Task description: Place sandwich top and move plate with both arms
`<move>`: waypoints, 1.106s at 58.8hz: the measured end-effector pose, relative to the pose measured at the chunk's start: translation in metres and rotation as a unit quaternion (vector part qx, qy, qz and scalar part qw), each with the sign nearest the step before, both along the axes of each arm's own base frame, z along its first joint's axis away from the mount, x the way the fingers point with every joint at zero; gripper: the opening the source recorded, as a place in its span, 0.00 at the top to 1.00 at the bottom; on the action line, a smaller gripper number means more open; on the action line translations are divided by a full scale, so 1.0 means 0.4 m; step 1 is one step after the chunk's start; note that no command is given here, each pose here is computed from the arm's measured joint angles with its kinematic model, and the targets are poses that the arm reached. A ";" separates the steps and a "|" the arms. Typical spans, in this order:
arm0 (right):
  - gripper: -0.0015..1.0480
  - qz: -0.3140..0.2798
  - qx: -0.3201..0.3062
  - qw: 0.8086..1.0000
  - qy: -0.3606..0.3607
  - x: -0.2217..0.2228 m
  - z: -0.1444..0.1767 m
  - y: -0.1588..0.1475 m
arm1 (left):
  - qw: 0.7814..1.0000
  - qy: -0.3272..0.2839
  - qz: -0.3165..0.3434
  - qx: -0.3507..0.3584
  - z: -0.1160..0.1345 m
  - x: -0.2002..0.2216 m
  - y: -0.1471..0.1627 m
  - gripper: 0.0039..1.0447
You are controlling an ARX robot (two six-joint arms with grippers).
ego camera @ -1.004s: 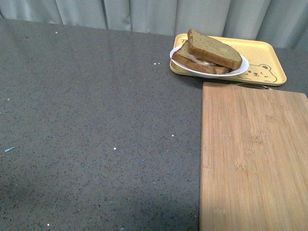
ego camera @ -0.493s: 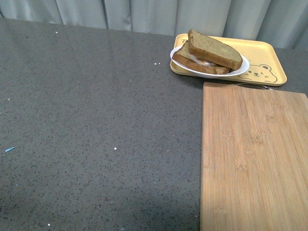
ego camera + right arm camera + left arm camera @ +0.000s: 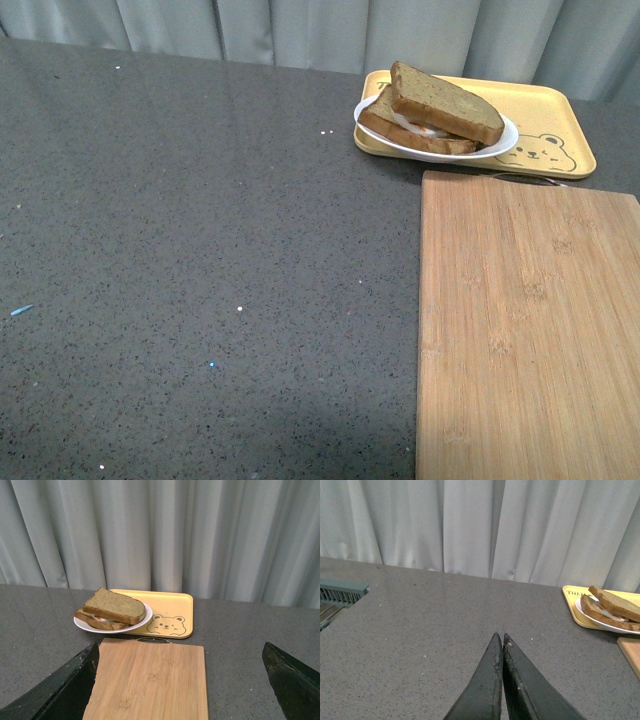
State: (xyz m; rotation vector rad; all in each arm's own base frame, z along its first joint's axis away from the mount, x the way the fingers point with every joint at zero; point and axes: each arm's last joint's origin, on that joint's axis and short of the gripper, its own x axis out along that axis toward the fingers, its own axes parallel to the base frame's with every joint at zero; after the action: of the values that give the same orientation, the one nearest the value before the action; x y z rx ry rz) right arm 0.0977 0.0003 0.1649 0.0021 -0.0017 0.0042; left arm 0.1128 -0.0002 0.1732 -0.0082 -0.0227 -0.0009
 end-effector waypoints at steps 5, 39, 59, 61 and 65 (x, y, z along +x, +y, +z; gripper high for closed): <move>0.09 0.000 0.000 1.000 0.000 0.000 0.000 0.000 | 1.000 0.000 0.000 0.000 0.000 -0.004 0.000 0.97; 0.09 0.000 0.000 1.000 0.000 0.000 0.000 0.000 | 1.000 0.003 -0.001 0.000 -0.008 -0.040 0.000 0.83; 0.09 0.000 0.000 1.000 0.000 0.000 0.000 0.000 | 1.000 0.003 -0.001 0.000 -0.008 -0.040 0.000 0.16; 0.09 0.000 0.000 1.000 0.000 0.000 0.000 0.000 | 1.000 0.003 -0.001 0.000 -0.008 -0.040 0.000 0.11; 0.09 0.000 0.000 1.000 0.000 0.000 0.000 0.000 | 1.000 0.003 -0.001 0.000 -0.008 -0.040 0.000 0.05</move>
State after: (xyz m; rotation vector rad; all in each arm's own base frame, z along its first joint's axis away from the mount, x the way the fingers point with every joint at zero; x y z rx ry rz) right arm 0.0977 0.0003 0.1649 0.0021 -0.0017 0.0042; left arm 0.0968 -0.0002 0.1698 -0.0075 -0.0170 -0.0027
